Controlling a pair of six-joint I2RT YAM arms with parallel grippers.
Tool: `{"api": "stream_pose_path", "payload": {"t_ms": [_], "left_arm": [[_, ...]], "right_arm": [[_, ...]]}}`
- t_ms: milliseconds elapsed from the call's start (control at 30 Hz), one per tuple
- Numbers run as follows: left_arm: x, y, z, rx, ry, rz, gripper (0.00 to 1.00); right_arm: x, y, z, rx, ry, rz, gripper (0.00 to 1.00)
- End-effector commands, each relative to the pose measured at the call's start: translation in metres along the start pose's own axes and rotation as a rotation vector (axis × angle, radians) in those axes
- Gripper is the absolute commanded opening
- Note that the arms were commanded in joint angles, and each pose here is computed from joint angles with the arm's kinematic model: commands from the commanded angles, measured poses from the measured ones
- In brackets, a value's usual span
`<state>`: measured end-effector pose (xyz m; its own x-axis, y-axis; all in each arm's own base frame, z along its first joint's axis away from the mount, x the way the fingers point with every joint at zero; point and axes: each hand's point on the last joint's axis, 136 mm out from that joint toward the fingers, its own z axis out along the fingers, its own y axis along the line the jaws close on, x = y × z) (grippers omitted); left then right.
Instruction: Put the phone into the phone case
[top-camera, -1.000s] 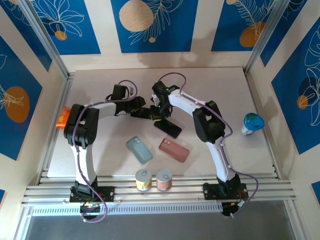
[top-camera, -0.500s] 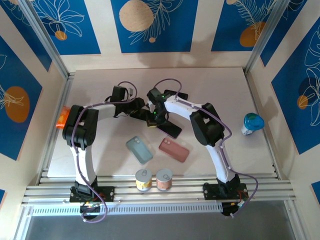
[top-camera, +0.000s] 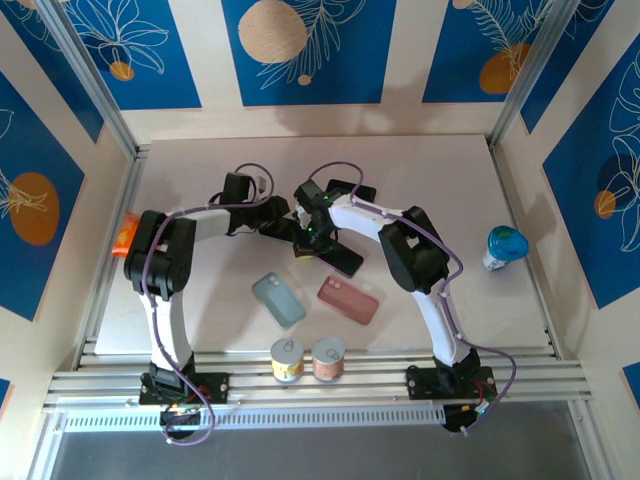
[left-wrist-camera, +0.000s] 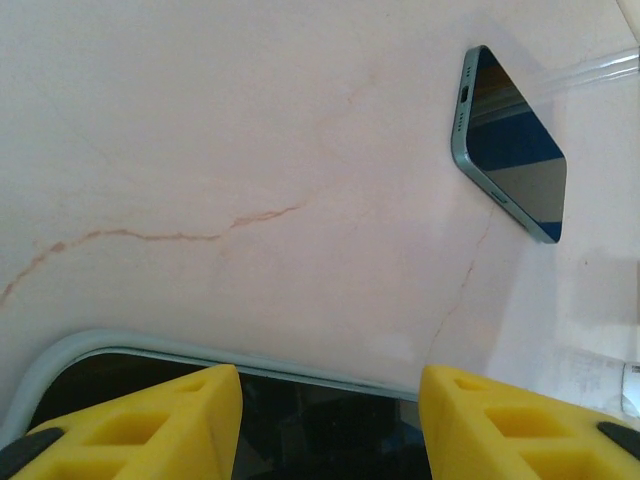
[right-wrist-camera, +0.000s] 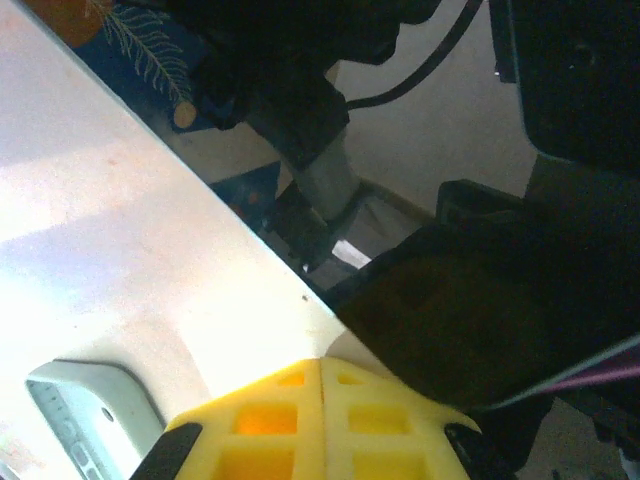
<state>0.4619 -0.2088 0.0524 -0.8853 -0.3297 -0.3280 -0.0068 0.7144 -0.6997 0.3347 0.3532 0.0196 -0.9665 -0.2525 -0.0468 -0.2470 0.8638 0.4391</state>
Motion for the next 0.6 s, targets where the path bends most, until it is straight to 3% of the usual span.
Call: {"api": "stream_pose_path", "payload": {"t_ms": [0, 300, 567], "left_arm": [[0.04, 0.053, -0.005, -0.173, 0.138, -0.113, 0.52], [0.021, 0.058, -0.013, -0.197, 0.114, -0.094, 0.52], [0.016, 0.055, -0.015, -0.185, 0.107, -0.092, 0.52]], "right_arm": [[0.016, 0.017, -0.021, -0.01, 0.057, -0.02, 0.0], [-0.027, 0.03, -0.056, -0.04, -0.057, -0.046, 0.0], [-0.035, 0.011, -0.041, 0.038, -0.042, -0.04, 0.0]]}}
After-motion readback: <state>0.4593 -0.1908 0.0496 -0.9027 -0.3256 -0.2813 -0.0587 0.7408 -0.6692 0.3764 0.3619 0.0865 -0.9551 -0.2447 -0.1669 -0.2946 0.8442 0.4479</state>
